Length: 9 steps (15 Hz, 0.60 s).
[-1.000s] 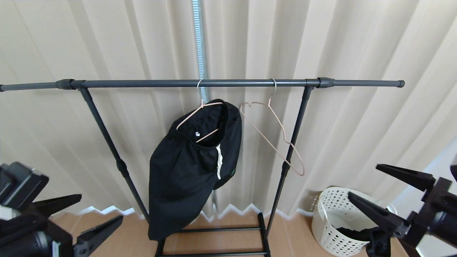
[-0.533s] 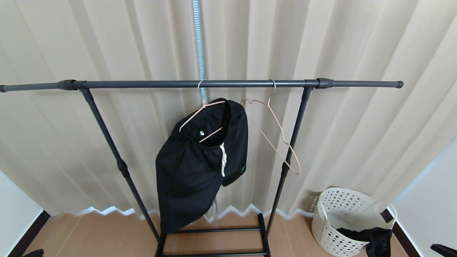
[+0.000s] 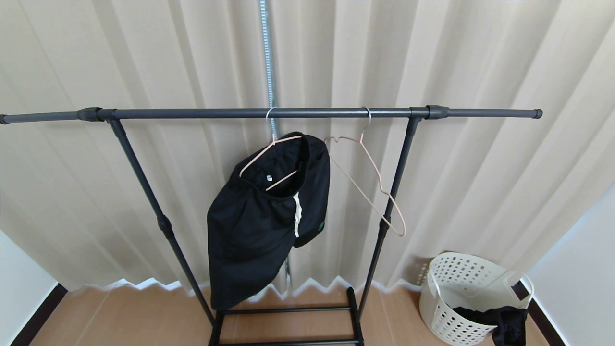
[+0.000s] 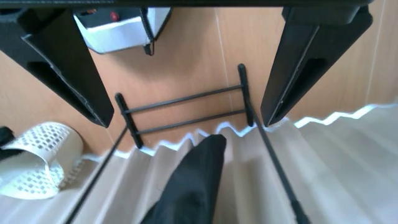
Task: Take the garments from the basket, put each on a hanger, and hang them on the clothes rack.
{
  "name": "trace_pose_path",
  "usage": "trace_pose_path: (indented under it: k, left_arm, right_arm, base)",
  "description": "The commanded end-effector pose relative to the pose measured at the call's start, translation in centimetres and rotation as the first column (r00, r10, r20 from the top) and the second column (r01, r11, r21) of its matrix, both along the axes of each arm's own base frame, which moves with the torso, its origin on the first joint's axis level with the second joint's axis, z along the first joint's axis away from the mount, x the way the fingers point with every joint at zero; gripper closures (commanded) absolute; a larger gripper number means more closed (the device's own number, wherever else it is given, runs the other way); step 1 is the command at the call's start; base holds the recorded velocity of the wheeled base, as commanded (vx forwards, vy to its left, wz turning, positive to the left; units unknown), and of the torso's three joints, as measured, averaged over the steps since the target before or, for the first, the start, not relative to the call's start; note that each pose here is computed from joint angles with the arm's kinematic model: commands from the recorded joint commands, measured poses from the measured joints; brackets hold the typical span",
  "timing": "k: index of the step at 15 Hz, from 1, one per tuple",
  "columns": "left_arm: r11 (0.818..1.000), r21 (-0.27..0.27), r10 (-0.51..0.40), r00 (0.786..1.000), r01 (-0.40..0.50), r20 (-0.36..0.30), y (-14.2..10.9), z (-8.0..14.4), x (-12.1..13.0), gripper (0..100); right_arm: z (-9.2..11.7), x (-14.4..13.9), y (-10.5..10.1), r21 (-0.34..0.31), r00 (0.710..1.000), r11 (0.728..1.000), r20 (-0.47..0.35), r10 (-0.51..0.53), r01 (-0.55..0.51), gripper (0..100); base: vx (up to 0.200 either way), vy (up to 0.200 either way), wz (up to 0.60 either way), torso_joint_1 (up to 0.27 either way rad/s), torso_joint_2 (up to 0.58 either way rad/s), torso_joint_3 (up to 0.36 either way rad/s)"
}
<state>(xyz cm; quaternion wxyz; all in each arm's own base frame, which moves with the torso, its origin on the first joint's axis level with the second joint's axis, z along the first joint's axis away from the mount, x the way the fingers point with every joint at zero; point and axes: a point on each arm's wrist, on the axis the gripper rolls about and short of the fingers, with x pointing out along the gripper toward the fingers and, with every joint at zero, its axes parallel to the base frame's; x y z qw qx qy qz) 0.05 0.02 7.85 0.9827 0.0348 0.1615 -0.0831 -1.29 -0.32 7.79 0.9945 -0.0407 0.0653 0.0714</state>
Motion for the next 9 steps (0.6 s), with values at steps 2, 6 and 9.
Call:
trace_pose_path:
  k: [2, 6, 9]
  left_arm:
    - [0.996, -0.007, 0.088, 0.993, -0.088, 0.083, 0.0, 0.0, -0.7, 0]
    - [0.997, -0.004, 0.074, 0.974, -0.075, 0.213, 0.1, -0.2, -1.6, 0]
    - [0.995, -0.044, 0.096, 0.974, -0.089, 0.205, 0.1, -0.2, -1.6, 0]
  right_arm:
    - [-0.1, -0.3, 0.1, 0.005, 0.990, 0.991, 0.038, -0.134, 0.134, 0]
    - [-0.2, -0.9, 0.2, 0.020, 0.980, 0.986, 0.114, -0.164, 0.163, 0]
    - [-0.2, -0.9, 0.2, 0.023, 0.980, 0.986, 0.115, -0.165, 0.163, 0]
  base:
    - [0.000, 0.000, 0.00, 0.000, 0.00, 0.000]
    - [0.000, 0.000, 0.00, 0.000, 0.00, 0.000]
    - [0.000, 0.000, 0.00, 0.000, 0.00, 0.000]
